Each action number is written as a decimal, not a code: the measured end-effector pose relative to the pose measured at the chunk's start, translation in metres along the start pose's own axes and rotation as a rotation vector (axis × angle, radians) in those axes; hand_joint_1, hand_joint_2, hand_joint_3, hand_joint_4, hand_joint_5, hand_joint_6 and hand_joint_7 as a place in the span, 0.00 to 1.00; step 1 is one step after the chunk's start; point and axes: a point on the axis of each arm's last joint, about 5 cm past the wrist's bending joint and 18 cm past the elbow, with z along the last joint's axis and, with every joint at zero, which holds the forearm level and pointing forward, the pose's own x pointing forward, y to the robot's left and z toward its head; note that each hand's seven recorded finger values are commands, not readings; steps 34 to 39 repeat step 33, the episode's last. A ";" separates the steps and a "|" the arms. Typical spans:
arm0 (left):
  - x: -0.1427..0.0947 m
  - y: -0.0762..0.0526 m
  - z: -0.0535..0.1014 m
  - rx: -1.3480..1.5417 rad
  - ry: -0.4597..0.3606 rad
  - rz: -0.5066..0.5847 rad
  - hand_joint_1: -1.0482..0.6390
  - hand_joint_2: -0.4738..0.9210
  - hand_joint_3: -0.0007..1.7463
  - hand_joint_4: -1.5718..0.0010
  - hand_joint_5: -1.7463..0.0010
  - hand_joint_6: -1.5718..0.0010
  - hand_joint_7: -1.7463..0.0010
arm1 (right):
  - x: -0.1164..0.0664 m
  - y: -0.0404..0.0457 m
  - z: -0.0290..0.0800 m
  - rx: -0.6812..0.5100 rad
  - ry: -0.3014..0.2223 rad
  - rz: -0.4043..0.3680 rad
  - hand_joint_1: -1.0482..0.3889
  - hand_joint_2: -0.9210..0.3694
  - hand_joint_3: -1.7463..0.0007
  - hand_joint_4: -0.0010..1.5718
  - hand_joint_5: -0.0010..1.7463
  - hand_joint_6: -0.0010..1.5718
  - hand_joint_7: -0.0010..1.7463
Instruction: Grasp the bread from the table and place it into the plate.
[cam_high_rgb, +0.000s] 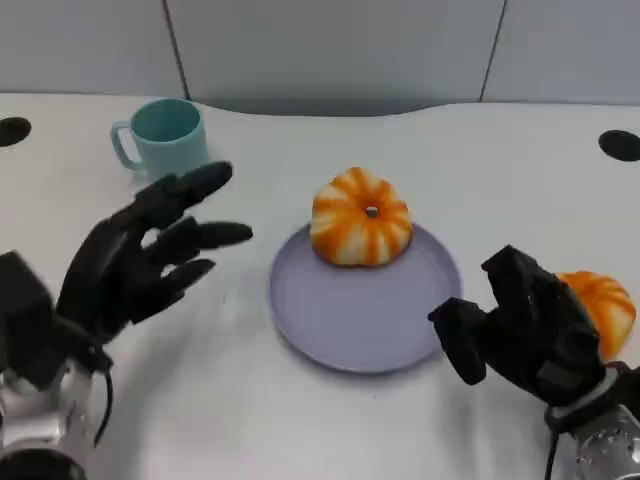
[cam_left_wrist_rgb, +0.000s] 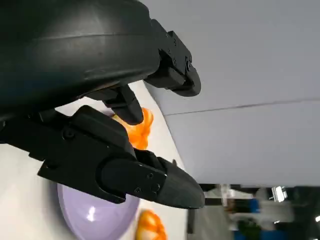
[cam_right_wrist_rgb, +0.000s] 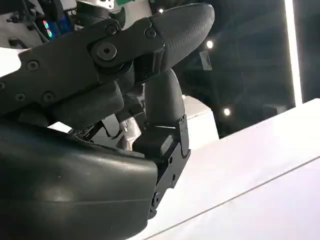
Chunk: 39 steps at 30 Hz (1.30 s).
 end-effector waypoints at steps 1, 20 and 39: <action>-0.004 -0.001 -0.004 -0.047 0.009 0.004 0.12 1.00 0.08 0.66 0.66 0.74 0.93 | 0.000 -0.0006 0.001 0.003 0.006 -0.001 0.44 0.04 1.00 0.53 1.00 0.44 0.94; -0.038 -0.017 -0.039 -0.335 0.125 0.146 0.20 1.00 0.02 0.48 0.62 0.59 0.90 | -0.008 -0.0094 0.010 -0.013 0.019 0.009 0.46 0.01 1.00 0.54 1.00 0.43 0.99; -0.038 -0.016 -0.040 -0.310 0.111 0.185 0.20 1.00 0.07 0.53 0.35 0.40 0.82 | -0.009 -0.0098 0.010 -0.032 0.024 0.017 0.48 0.01 1.00 0.53 1.00 0.41 1.00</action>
